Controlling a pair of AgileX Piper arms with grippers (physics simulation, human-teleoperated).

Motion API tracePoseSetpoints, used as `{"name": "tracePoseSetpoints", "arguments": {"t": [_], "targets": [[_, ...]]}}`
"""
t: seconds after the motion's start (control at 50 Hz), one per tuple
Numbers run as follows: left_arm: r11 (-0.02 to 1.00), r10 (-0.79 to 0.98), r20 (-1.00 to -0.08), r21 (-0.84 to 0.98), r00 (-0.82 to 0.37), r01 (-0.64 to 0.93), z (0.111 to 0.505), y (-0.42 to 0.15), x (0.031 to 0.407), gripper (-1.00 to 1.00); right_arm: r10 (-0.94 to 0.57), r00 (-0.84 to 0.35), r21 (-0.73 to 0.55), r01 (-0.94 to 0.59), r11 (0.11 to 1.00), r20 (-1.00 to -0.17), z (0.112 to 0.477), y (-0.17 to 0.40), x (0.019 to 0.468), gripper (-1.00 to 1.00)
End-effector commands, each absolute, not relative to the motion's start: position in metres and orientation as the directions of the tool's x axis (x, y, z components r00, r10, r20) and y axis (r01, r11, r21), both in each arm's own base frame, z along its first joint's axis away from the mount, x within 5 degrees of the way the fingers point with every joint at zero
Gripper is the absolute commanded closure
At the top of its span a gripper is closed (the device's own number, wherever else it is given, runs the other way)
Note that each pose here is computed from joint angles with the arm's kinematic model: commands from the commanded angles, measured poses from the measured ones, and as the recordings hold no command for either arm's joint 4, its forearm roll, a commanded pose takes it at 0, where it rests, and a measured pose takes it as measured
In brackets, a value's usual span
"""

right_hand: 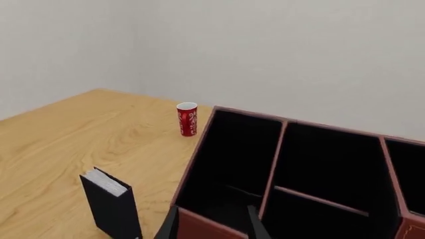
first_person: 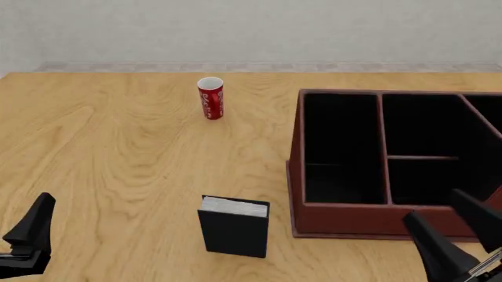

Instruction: Pick up the book and place it in the left compartment of the caddy.

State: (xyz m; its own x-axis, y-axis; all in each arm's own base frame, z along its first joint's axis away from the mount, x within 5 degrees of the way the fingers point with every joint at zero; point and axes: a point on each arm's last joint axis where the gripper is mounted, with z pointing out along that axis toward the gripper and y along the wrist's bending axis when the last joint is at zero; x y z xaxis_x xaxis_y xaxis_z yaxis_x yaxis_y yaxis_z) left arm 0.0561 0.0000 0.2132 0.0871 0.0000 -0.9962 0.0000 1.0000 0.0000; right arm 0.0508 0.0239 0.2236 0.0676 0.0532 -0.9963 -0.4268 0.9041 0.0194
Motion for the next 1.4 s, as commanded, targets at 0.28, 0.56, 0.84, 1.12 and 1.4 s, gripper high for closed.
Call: {"name": "tracePoseSetpoints", "arguments": {"t": [0.28, 0.56, 0.84, 1.12, 1.4], "targets": [[1.0, 0.0, -0.996, 0.0, 0.087, 0.0, 0.213, 0.0, 0.056, -1.0, -0.02, -0.003, -0.015, -0.576, 0.817, -1.0, 0.233, 0.055, 0.079, -1.0], [1.0, 0.0, -0.996, 0.0, 0.087, 0.0, 0.213, 0.0, 0.056, -1.0, -0.073, -0.032, -0.038, -0.618, 0.785, -0.997, 0.242, 0.086, 0.11, -1.0], [1.0, 0.0, -0.996, 0.0, 0.087, 0.0, 0.213, 0.0, 0.056, -1.0, -0.117, -0.053, -0.053, -0.657, 0.752, -0.992, 0.254, 0.093, 0.108, -1.0], [1.0, 0.0, -0.996, 0.0, 0.087, 0.0, 0.213, 0.0, 0.056, -1.0, -0.201, -0.081, -0.091, -0.688, 0.72, -0.976, 0.262, 0.096, 0.105, -1.0], [1.0, 0.0, -0.996, 0.0, 0.087, 0.0, 0.213, 0.0, 0.056, -1.0, -0.255, -0.092, -0.108, -0.732, 0.673, -0.963, 0.278, 0.111, 0.108, -1.0]]}}
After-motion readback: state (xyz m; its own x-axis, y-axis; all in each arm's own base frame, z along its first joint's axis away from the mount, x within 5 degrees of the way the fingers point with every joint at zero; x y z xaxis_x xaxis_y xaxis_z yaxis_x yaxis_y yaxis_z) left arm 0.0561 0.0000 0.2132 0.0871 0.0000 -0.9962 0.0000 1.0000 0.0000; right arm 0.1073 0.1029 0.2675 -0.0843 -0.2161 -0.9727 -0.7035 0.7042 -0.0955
